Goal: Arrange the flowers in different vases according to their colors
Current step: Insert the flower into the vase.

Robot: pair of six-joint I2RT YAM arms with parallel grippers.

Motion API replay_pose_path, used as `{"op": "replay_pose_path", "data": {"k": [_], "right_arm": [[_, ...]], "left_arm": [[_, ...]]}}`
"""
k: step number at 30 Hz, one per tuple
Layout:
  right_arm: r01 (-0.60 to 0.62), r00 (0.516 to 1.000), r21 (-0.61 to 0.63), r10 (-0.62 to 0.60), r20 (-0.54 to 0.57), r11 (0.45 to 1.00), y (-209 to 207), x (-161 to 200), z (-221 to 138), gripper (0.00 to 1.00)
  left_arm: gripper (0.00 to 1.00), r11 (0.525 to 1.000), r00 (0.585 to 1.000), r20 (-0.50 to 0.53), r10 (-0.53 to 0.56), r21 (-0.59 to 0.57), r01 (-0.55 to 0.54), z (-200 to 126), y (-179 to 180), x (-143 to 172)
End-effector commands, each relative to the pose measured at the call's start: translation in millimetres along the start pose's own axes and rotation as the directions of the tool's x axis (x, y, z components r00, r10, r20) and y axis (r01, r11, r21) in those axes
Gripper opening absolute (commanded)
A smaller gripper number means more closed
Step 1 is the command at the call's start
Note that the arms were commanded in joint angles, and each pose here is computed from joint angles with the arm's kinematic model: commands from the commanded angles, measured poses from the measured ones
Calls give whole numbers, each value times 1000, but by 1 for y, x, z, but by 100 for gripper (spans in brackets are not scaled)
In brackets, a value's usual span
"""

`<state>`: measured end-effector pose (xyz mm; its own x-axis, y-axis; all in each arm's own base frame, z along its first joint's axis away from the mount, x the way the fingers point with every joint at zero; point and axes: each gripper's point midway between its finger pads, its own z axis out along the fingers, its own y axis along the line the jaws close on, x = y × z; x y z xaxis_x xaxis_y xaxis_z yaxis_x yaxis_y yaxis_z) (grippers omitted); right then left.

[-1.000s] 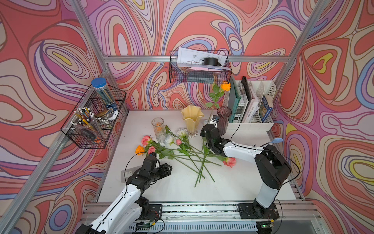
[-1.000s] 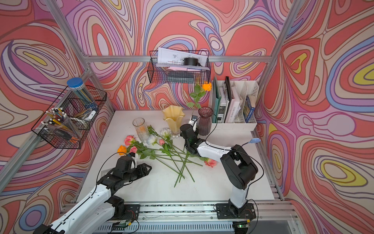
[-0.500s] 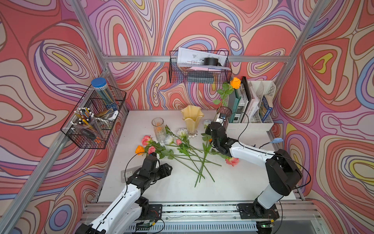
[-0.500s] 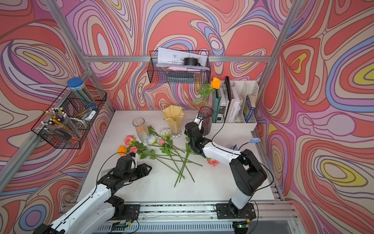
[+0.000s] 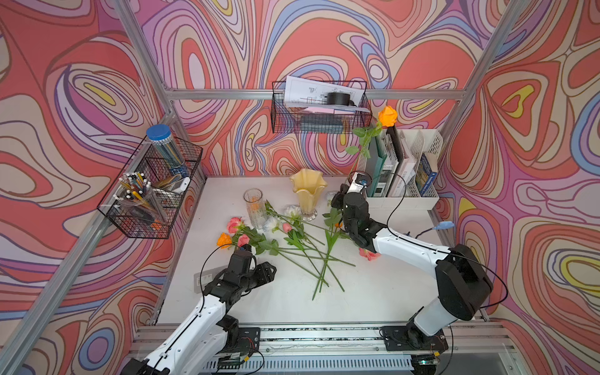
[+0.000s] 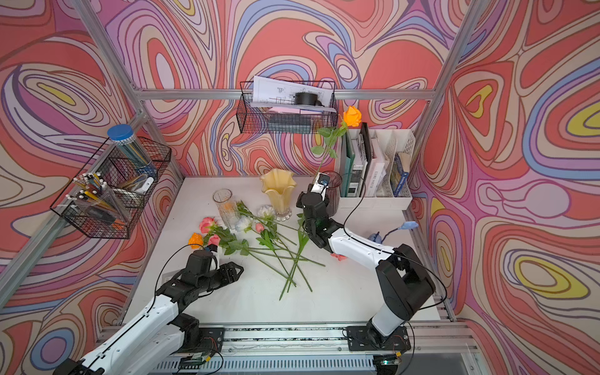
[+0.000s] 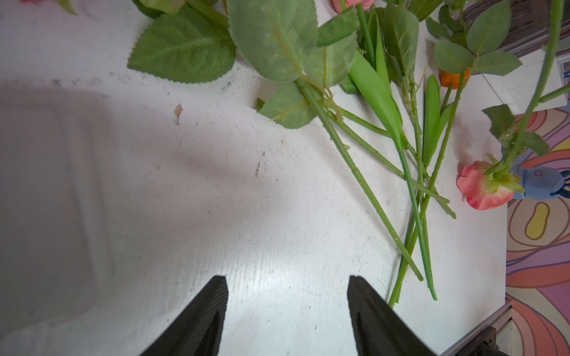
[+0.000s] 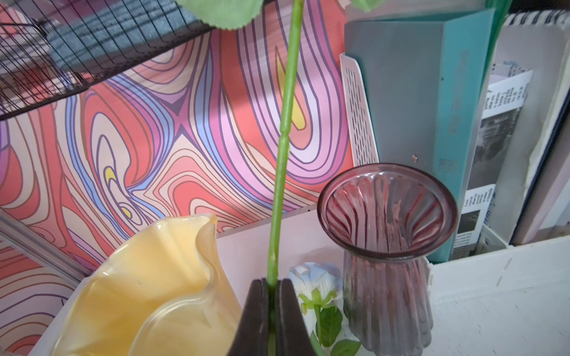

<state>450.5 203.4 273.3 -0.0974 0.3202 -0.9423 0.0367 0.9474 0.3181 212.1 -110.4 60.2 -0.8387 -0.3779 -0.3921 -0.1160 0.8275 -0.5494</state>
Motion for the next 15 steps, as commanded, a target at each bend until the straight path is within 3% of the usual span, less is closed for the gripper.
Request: {"op": "replay_pose_path", "data": {"k": [1,6,15], "right_arm": [[-6,996,-28,8,91,1000,11,-22,2,0],[13,990,-36,-8,142,999,14,-26,3,0],[187,967,-40,-177,186,981,50,-10,-24,0]], "left_arm": [[68,1000,1000,-5,12,3,-12,3,3,2],[68,1000,1000,-5,16,7,-16,4,2,2],[68,1000,1000,-13,16,10,-16,5,2,3]]}}
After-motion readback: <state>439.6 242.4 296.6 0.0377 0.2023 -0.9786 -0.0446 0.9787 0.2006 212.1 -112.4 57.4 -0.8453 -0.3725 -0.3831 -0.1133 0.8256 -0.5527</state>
